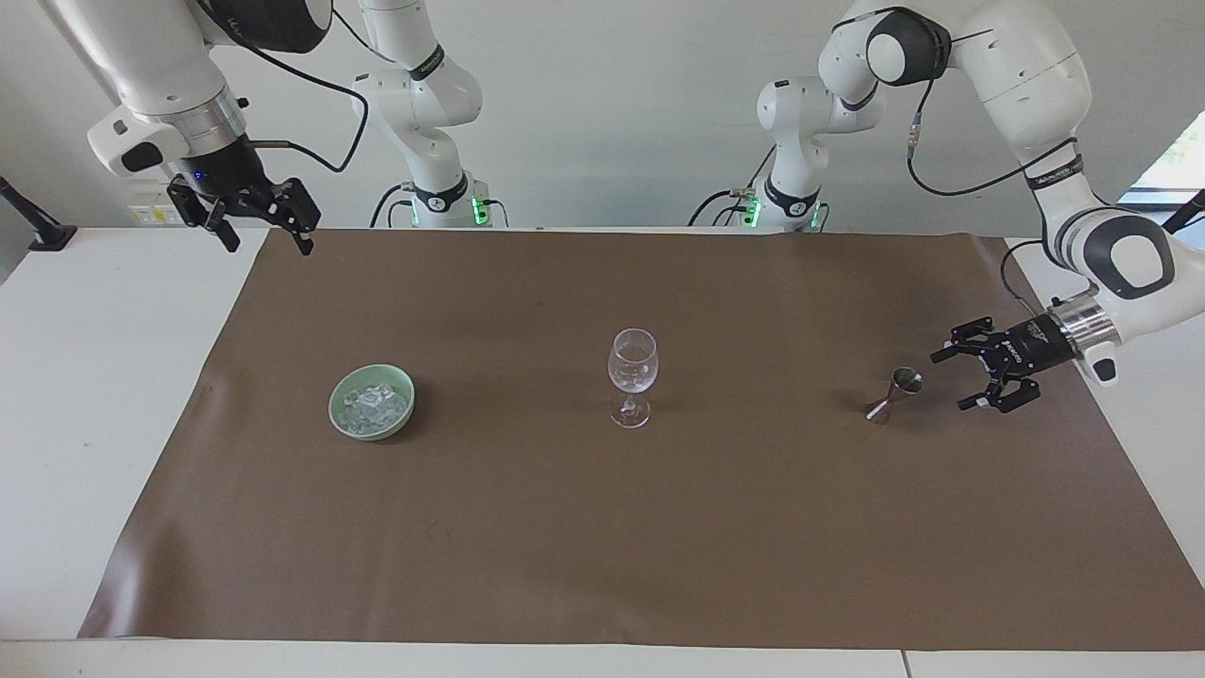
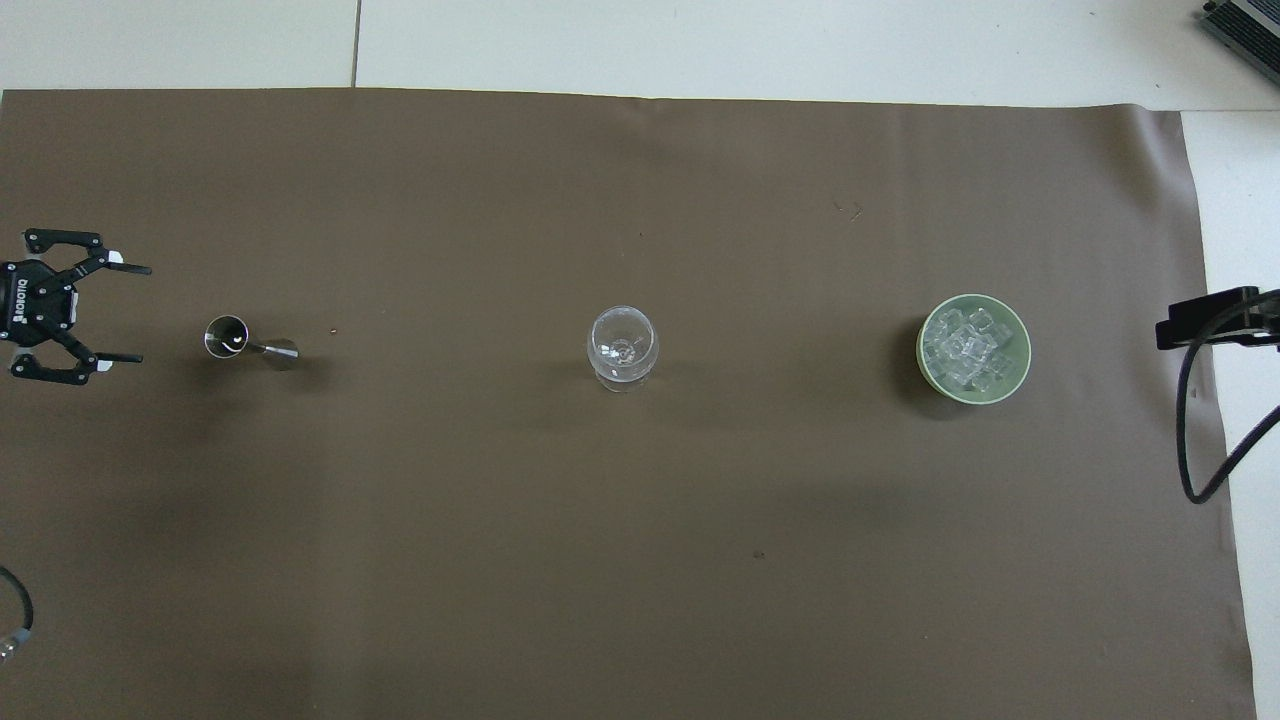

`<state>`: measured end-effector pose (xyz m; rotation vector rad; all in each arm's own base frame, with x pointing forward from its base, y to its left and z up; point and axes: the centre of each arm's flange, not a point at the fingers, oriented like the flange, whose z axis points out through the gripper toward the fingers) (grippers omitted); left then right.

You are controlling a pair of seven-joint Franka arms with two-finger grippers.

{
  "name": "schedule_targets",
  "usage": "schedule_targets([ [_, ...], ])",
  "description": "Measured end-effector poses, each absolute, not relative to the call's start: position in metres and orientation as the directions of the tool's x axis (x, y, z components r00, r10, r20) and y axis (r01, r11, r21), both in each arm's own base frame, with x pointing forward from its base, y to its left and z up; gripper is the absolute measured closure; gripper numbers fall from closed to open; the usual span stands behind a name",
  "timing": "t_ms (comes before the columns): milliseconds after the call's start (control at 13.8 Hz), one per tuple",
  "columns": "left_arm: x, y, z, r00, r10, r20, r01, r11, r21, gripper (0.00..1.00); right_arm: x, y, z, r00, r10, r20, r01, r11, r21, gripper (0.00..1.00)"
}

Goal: Pour wine and add ice with both arms
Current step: 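Move the left gripper to the small metal jigger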

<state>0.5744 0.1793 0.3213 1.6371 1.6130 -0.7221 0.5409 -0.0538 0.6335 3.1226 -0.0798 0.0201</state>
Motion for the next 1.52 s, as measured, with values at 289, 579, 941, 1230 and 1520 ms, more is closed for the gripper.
schedule_targets([
  [289, 0.552, 0.183, 0.291, -0.028, 0.504, -0.863, 0.986, 0.155, 0.059, 0.0, 0.541, -0.054, 0.633, 0.999, -0.052, 0.013, -0.052, -0.998, 0.017, 0.0],
  [579, 0.542, 0.179, 0.273, -0.073, 0.431, -0.899, 0.972, 0.234, 0.033, 0.0, 0.541, -0.055, 0.632, 0.999, -0.052, 0.011, -0.052, -0.998, 0.017, 0.0],
  [941, 0.541, 0.172, 0.265, -0.09, 0.385, -0.918, 0.96, 0.28, 0.023, 0.0, 0.541, -0.055, 0.632, 0.999, -0.052, 0.01, -0.053, -0.998, 0.017, 0.0],
  [1230, 0.537, 0.163, 0.253, -0.075, 0.359, -0.93, 0.955, 0.295, 0.037, 0.0, 0.541, -0.055, 0.631, 0.997, -0.077, 0.009, -0.077, -0.997, 0.017, 0.0],
  [1520, 0.53, 0.155, 0.235, -0.058, 0.338, -0.939, 0.95, 0.309, 0.052, 0.0, 0.541, -0.055, 0.631, 0.995, -0.095, 0.009, -0.095, -0.995, 0.017, 0.0],
])
